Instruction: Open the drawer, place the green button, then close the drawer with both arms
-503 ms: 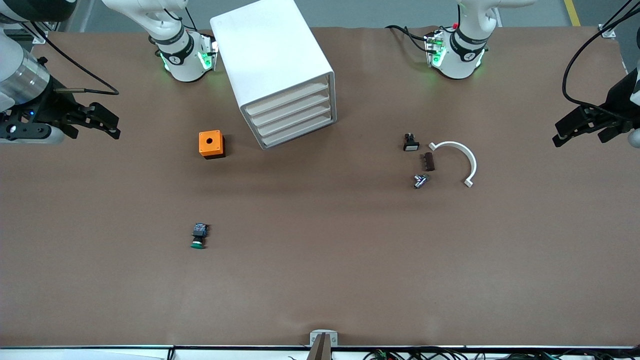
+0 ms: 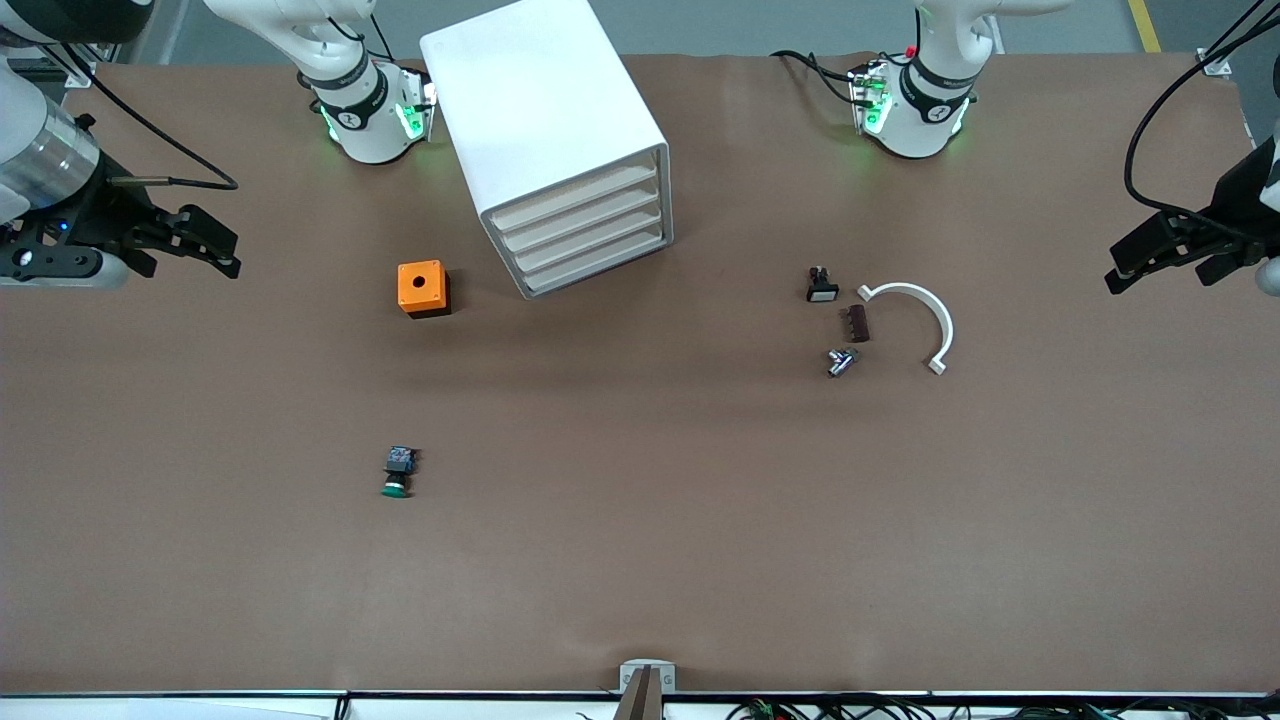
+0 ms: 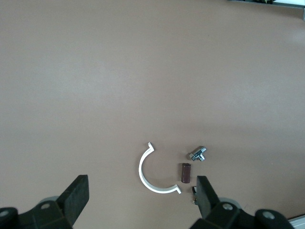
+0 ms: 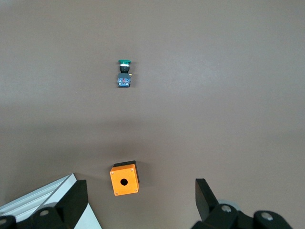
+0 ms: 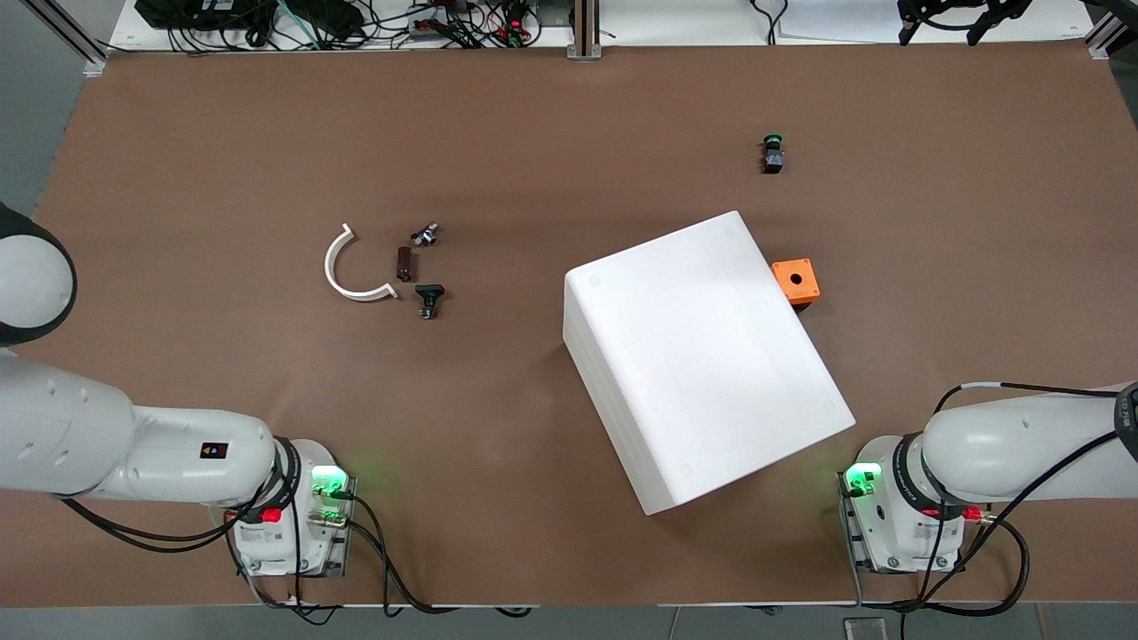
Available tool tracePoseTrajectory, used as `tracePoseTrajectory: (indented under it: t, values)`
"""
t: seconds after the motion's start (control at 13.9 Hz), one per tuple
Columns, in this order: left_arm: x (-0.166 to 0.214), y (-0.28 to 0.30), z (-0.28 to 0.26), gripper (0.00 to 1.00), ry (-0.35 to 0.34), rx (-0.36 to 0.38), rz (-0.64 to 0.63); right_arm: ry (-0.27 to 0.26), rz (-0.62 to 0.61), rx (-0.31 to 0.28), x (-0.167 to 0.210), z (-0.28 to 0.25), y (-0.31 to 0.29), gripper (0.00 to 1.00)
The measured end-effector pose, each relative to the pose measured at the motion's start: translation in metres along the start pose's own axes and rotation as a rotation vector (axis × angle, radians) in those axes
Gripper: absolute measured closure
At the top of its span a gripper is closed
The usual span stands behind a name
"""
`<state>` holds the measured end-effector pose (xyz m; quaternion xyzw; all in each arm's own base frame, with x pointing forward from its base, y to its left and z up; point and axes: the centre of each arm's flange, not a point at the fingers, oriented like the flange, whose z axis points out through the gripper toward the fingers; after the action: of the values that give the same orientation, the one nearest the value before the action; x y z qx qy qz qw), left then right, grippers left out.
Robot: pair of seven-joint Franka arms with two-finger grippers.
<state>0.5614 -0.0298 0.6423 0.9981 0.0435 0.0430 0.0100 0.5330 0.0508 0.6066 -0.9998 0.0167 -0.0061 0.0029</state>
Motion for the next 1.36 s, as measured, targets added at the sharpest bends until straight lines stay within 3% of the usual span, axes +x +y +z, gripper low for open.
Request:
tracePoseTrajectory:
  t: [0.14, 0.5, 0.93, 1.15, 1.36]
  values:
    - [-0.001, 0.002, 0.007, 0.0, -0.031, 0.003, 0.003, 0.0, 0.0, 0.0, 0.0, 0.0, 0.0, 0.0]
    - [-0.021, 0.042, 0.029, 0.0, -0.193, -0.015, 0.073, 0.0, 0.0, 0.0, 0.0, 0.0, 0.0, 0.0]
    - [-0.039, 0.093, 0.031, 0.0, -0.308, -0.234, 0.064, -0.001, 0.0, 0.0, 0.0, 0.0, 0.0, 0.0]
    - [-0.048, 0.141, 0.044, 0.0, -0.406, -0.339, 0.002, -0.001, 0.0, 0.0, 0.0, 0.0, 0.0, 0.0]
    - [-0.057, 0.181, 0.057, 0.0, -0.495, -0.398, -0.028, -0.001, 0.0, 0.0, 0.0, 0.001, 0.0, 0.0]
